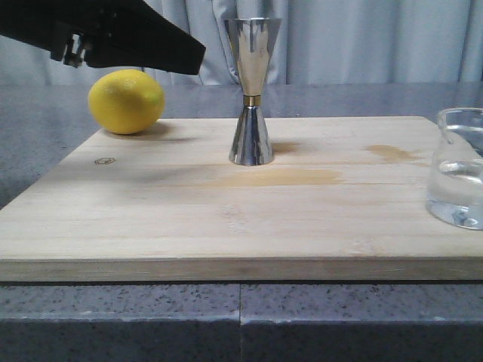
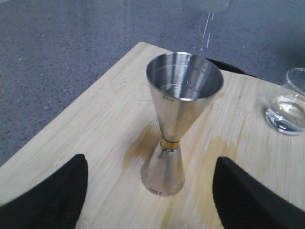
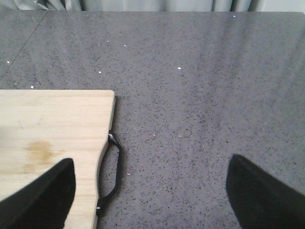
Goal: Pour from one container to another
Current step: 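Reach the left gripper to the steel jigger and close around its waist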
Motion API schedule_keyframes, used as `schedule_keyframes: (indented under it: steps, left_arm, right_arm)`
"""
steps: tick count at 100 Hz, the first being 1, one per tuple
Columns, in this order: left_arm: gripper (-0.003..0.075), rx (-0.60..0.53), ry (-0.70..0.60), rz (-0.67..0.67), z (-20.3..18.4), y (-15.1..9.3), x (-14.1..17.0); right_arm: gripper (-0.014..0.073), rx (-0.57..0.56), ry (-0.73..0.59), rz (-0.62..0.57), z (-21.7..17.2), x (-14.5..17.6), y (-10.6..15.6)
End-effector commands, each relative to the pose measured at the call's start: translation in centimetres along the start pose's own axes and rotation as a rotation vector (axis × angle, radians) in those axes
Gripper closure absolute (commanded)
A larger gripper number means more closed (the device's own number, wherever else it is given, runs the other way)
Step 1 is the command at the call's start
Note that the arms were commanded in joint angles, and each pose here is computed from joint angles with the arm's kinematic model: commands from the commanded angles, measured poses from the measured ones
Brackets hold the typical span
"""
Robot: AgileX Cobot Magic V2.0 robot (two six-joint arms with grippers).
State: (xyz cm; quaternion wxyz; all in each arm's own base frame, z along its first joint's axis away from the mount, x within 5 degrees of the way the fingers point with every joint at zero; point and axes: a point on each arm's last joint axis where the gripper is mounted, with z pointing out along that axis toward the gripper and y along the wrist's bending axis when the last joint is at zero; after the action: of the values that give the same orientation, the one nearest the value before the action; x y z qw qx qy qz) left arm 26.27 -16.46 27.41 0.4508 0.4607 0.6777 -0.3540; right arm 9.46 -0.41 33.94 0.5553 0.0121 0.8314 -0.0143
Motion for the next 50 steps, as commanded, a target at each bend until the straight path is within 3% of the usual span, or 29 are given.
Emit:
schedule_keyframes:
  steps: [1, 50]
  left_arm:
    - [0.0219, 0.042, -0.134, 0.031, 0.1, -0.3, -2.1]
    - [0.0220, 0.102, -0.240, 0.064, 3.3, 0.0, -0.9]
  right_arm:
    - [0.0010, 0.003, -0.105, -0.009, -0.3, -1.7, 0.0]
    - [0.0011, 0.002, -0.105, -0.007, -0.3, -1.7, 0.0]
